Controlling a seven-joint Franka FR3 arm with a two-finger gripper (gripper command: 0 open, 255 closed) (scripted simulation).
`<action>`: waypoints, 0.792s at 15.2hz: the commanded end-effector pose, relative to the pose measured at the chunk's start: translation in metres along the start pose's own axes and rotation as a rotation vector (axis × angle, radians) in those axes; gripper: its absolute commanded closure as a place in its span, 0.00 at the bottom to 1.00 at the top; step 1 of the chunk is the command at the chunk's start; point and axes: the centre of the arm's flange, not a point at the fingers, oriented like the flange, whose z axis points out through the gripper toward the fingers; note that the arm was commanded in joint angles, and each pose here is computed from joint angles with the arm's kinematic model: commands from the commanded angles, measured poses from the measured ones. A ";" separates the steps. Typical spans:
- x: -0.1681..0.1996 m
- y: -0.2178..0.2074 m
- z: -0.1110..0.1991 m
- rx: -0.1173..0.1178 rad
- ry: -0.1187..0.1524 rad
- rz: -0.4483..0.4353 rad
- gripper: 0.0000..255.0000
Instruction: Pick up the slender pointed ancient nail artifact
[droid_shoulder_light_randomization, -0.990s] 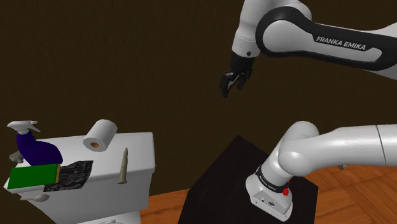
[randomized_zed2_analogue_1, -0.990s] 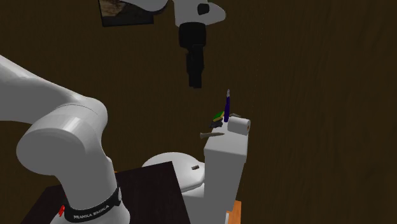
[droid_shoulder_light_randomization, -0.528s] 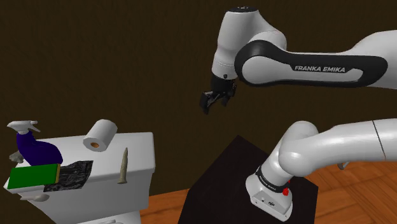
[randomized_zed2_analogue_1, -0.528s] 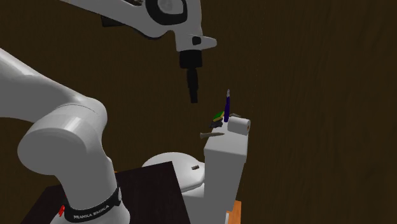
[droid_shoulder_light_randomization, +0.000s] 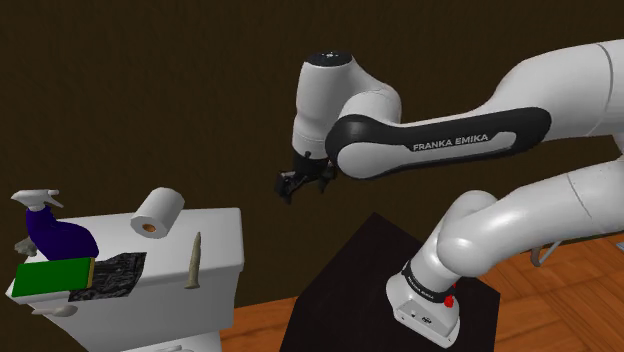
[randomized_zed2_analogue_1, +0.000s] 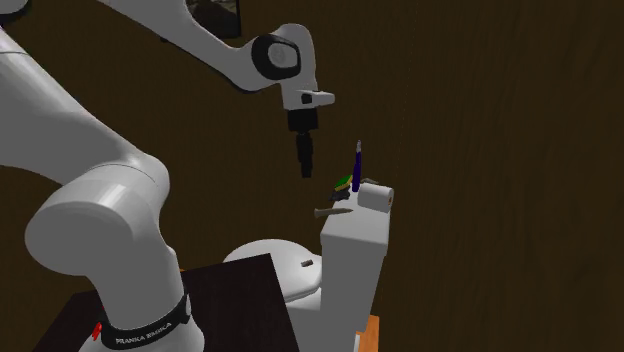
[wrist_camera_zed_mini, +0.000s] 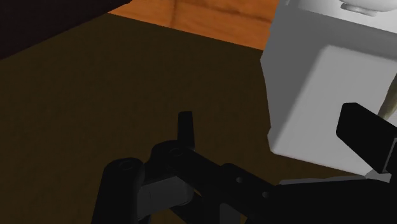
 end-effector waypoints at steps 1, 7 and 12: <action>0.000 -0.023 0.017 0.002 0.007 0.032 0.00; 0.005 -0.090 0.060 -0.001 0.027 0.119 0.00; 0.013 -0.145 0.095 -0.004 0.044 0.192 0.00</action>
